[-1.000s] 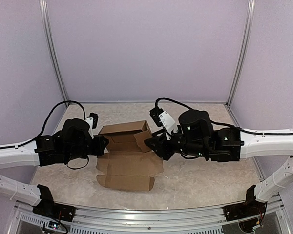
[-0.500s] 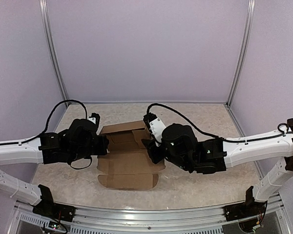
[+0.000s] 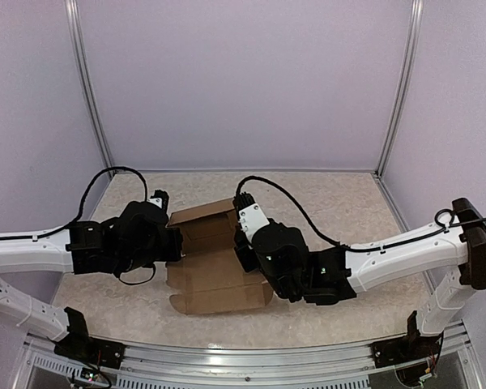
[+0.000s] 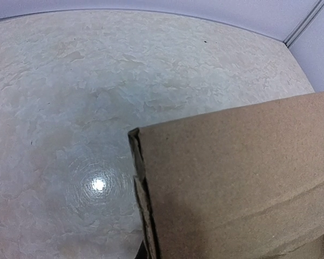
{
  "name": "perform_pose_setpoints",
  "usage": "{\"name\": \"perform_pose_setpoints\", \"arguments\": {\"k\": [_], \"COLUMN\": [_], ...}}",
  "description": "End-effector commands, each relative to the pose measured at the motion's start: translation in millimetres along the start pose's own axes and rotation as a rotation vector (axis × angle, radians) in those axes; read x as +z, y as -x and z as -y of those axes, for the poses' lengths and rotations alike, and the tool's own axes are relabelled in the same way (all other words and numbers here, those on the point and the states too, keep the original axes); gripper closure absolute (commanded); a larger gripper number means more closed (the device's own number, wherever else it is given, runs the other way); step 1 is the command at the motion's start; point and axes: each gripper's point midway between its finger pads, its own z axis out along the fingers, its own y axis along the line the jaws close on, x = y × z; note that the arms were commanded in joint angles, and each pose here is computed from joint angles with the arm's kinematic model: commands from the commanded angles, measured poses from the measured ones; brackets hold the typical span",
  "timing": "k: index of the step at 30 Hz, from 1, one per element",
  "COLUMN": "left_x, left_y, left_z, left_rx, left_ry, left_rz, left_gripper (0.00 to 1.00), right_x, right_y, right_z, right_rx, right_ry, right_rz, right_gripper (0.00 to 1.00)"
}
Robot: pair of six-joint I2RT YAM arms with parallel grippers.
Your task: Fold the paper box
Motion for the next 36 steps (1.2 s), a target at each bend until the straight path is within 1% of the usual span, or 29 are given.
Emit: {"name": "perform_pose_setpoints", "arguments": {"k": [1, 4, 5, 6, 7, 8, 19, 20, 21, 23, 25, 30, 36], "left_x": [-11.6, -13.0, -13.6, -13.9, -14.1, -14.1, -14.2, -14.4, -14.2, -15.0, -14.7, -14.4, -14.5], "left_y": [10.1, 8.6, 8.9, 8.5, 9.3, 8.9, 7.1, 7.5, 7.0, 6.6, 5.9, 4.9, 3.1], "left_z": [28.4, 27.8, 27.9, 27.7, 27.8, 28.1, 29.4, 29.7, 29.4, 30.0, 29.4, 29.5, 30.5], "left_rx": [0.002, 0.002, -0.001, -0.001, -0.004, -0.003, -0.003, -0.004, -0.003, -0.002, -0.002, -0.001, 0.001], "left_ry": [-0.089, -0.087, -0.088, -0.088, -0.089, -0.089, -0.092, -0.093, -0.092, -0.094, -0.091, -0.089, -0.091], "left_rz": [0.009, 0.005, 0.007, 0.007, 0.008, 0.007, 0.004, 0.004, 0.003, 0.002, 0.000, 0.000, -0.003], "left_gripper": [1.00, 1.00, 1.00, 1.00, 1.00, 1.00, 1.00, 1.00, 1.00, 1.00, 1.00, 1.00, 1.00], "right_x": [-0.1, 1.1, 1.7, 1.7, 1.8, 2.2, -3.4, -3.4, -3.4, -3.8, -5.0, -7.1, -8.0], "right_y": [13.4, 13.7, 14.1, 14.5, 14.8, 14.4, 16.3, 17.0, 18.0, 21.8, 26.2, 38.1, 51.3], "right_z": [-7.8, -8.8, -8.7, -9.1, -9.4, -9.6, -18.7, -18.5, -18.0, -16.6, -14.8, -12.6, -6.0], "right_rx": [0.024, 0.007, 0.004, 0.001, 0.000, -0.001, 0.005, 0.009, -0.015, -0.015, -0.011, -0.008, -0.033], "right_ry": [-0.008, -0.012, -0.017, -0.019, -0.020, -0.021, -0.025, -0.027, -0.031, -0.037, -0.040, -0.041, -0.087], "right_rz": [0.063, 0.070, 0.072, 0.074, 0.075, 0.074, 0.100, 0.103, 0.106, 0.116, 0.128, 0.158, 0.195], "right_gripper": [0.67, 0.81, 0.87, 0.90, 0.97, 1.00, 0.99, 0.89, 0.85, 0.79, 0.75, 0.74, 0.75]}}
